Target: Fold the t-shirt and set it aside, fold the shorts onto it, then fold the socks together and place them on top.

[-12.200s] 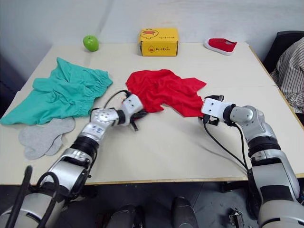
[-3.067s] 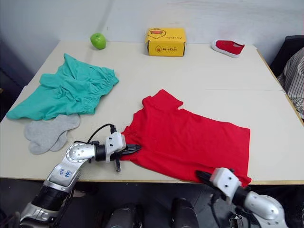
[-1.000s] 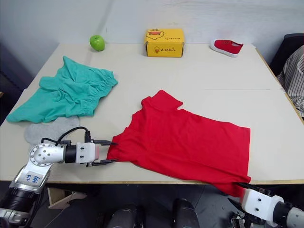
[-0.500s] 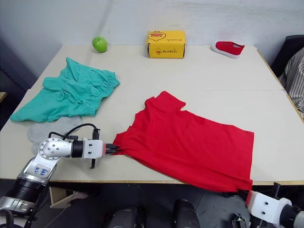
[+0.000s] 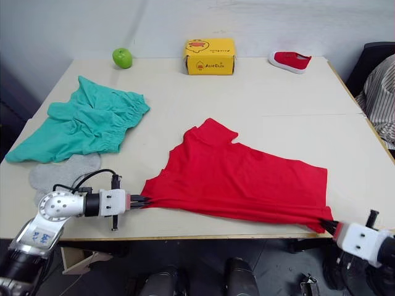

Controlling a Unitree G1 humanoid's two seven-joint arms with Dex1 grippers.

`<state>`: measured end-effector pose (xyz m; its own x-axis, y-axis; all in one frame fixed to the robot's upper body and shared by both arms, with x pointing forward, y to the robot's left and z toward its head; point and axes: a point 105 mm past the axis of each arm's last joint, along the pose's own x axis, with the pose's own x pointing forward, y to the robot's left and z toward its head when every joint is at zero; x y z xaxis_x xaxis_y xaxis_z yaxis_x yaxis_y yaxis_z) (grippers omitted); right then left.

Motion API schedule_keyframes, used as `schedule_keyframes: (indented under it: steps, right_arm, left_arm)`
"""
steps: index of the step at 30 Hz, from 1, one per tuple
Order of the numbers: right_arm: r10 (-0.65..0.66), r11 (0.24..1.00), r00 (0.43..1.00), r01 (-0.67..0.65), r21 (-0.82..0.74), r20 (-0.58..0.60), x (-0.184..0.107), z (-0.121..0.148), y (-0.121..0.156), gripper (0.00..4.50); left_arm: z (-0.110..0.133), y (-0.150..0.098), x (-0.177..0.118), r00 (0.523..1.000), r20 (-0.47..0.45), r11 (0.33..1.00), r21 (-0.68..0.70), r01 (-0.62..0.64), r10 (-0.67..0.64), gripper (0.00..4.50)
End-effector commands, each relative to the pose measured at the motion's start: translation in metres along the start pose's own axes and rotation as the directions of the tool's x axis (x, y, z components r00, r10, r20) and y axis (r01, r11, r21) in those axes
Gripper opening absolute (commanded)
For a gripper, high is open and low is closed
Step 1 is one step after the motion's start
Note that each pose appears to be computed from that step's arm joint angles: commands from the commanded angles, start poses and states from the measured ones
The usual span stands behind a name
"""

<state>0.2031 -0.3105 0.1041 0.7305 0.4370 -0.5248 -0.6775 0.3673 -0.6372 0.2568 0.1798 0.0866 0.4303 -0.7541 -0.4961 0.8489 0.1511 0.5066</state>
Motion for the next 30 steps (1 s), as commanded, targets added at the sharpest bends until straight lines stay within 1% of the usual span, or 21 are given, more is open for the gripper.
schedule_keyframes:
  steps: [1, 3, 6, 8, 10, 15, 19, 25, 28, 29, 30]
  right_arm:
    - [0.033, 0.999, 0.999, -0.033, 0.019, -0.006, 0.004, -0.008, -0.004, 0.0]
    - [0.072, 0.997, 0.997, -0.072, 0.029, 0.012, 0.011, -0.008, -0.004, 0.0]
    - [0.148, 0.985, 0.986, -0.153, 0.073, 0.076, 0.019, -0.004, 0.0, 0.0]
    - [0.207, 0.971, 0.972, -0.219, 0.096, 0.115, 0.021, -0.001, 0.005, 0.0]
    - [0.241, 0.962, 0.962, -0.254, 0.098, 0.127, 0.021, -0.001, 0.007, 0.0]
    - [0.283, 0.949, 0.948, -0.299, 0.102, 0.148, 0.022, -0.001, 0.007, 0.0]
    - [0.308, 0.941, 0.938, -0.324, 0.096, 0.157, 0.024, 0.0, 0.007, 0.0]
    - [0.341, 0.925, 0.925, -0.362, 0.115, 0.168, 0.024, 0.0, 0.009, 0.0]
    - [0.317, 0.917, 0.928, -0.353, 0.186, 0.197, 0.022, 0.004, 0.005, 0.0]
    - [0.316, 0.912, 0.926, -0.357, 0.202, 0.209, 0.021, 0.006, 0.005, 0.0]
    - [0.321, 0.904, 0.921, -0.367, 0.218, 0.221, 0.02, 0.008, 0.005, 0.2]
  left_arm:
    - [-0.003, -0.012, -0.009, 0.997, -0.069, 0.998, -0.048, -0.027, 0.024, 0.04]
    - [-0.001, -0.019, -0.013, 0.994, -0.092, 0.995, -0.072, -0.062, 0.056, 0.04]
    - [0.002, -0.032, -0.021, 0.987, -0.13, 0.988, -0.115, -0.106, 0.091, 0.04]
    - [0.003, -0.038, -0.025, 0.982, -0.152, 0.981, -0.14, -0.134, 0.113, 0.04]
    - [0.004, -0.047, -0.029, 0.977, -0.172, 0.975, -0.164, -0.152, 0.123, 0.04]
    - [0.009, -0.064, -0.031, 0.973, -0.191, 0.962, -0.217, -0.169, 0.128, 0.04]
    - [0.011, -0.069, -0.029, 0.969, -0.2, 0.954, -0.23, -0.192, 0.147, 0.04]
    - [0.015, -0.074, -0.027, 0.977, -0.166, 0.952, -0.255, -0.171, 0.131, 0.04]
    - [0.018, -0.071, -0.029, 0.983, -0.135, 0.947, -0.278, -0.16, 0.126, 0.04]
    - [0.018, -0.069, -0.031, 0.983, -0.127, 0.944, -0.286, -0.163, 0.131, 0.26]
    - [0.019, -0.066, -0.033, 0.984, -0.118, 0.942, -0.294, -0.163, 0.133, 0.52]
